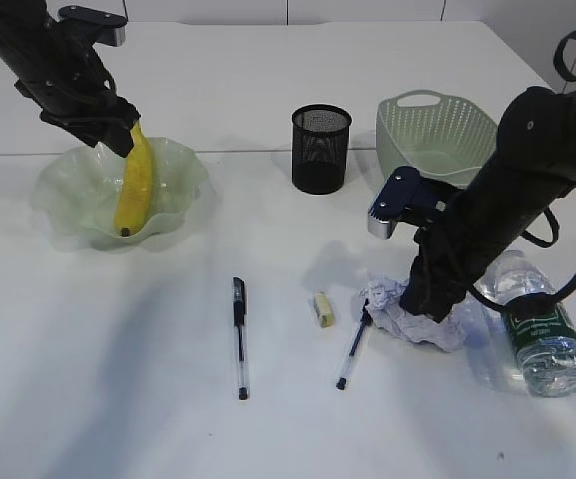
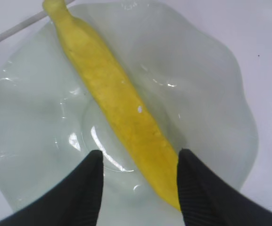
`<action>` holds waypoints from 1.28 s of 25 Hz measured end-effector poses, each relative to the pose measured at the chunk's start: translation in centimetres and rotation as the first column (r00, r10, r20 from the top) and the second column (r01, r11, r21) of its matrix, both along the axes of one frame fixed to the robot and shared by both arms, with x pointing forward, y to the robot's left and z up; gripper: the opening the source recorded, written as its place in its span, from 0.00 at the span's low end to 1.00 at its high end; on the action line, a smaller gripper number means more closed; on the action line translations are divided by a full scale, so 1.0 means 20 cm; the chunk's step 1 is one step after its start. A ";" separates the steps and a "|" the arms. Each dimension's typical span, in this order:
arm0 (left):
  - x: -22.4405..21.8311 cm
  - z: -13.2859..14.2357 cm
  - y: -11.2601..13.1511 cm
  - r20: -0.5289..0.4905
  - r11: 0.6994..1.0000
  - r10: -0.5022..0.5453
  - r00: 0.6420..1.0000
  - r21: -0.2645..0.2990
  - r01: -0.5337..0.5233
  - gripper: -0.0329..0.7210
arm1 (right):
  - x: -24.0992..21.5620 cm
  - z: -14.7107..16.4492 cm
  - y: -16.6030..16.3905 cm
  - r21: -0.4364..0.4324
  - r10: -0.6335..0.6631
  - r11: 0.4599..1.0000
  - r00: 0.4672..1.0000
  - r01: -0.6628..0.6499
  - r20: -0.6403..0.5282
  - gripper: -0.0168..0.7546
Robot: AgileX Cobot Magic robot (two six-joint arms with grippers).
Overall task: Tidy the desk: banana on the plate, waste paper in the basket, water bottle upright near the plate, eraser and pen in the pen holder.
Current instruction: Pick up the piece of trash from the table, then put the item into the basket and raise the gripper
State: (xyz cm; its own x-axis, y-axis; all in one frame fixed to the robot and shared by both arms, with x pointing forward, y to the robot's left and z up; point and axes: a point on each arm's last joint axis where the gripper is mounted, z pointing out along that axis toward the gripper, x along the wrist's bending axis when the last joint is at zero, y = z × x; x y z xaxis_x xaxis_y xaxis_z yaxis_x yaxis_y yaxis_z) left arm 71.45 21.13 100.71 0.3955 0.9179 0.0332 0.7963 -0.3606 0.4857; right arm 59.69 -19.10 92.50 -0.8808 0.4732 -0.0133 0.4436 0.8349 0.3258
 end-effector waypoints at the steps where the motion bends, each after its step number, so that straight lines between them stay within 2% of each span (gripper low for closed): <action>1: 0.00 0.00 0.00 -0.002 1.000 0.000 1.000 0.000 0.000 0.51 | 0.00 0.00 0.00 0.000 0.002 1.000 1.000 -0.002 0.001 0.16; 2: 0.00 0.00 0.00 -0.007 1.000 -0.001 1.000 0.001 0.001 0.50 | 0.00 0.00 0.00 0.000 -0.001 1.000 1.000 0.001 0.000 0.10; 4: -0.01 0.00 0.00 -0.022 1.000 -0.002 1.000 0.003 0.002 0.49 | 0.00 0.00 0.00 0.001 -0.007 1.000 1.000 0.007 -0.002 0.05; 11: -0.03 -0.01 0.00 -0.070 1.000 -0.007 0.998 0.010 0.008 0.47 | 0.02 0.04 0.01 0.019 -0.053 0.998 0.998 0.054 -0.033 0.04; 16: -0.03 -0.01 0.00 -0.075 1.000 -0.005 0.997 -0.008 0.005 0.47 | 0.12 0.20 0.04 0.061 -0.084 0.995 0.996 0.083 0.011 0.04; 24: -0.03 -0.01 -0.01 -0.081 1.000 -0.004 0.997 -0.023 0.002 0.44 | 0.31 0.59 0.09 0.144 -0.098 0.988 0.962 0.063 0.254 0.04; 29: -0.04 -0.01 -0.02 -0.087 0.999 -0.002 0.996 -0.046 -0.002 0.43 | 0.40 0.75 0.09 0.194 -0.158 0.978 0.877 0.075 0.455 0.04; 32: -0.04 -0.02 -0.02 -0.101 0.999 -0.004 0.995 -0.050 -0.001 0.43 | 0.44 0.79 0.07 0.234 -0.229 0.965 0.816 0.118 0.530 0.04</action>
State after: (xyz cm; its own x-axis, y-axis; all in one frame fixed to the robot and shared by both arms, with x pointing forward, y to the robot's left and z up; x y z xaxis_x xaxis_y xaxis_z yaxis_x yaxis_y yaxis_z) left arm 70.62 20.72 100.40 0.3954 0.9170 -0.0527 0.8418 -0.3389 0.4201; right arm 68.56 -17.78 108.29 -0.6556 0.6598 -0.3671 0.2767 0.6623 0.6962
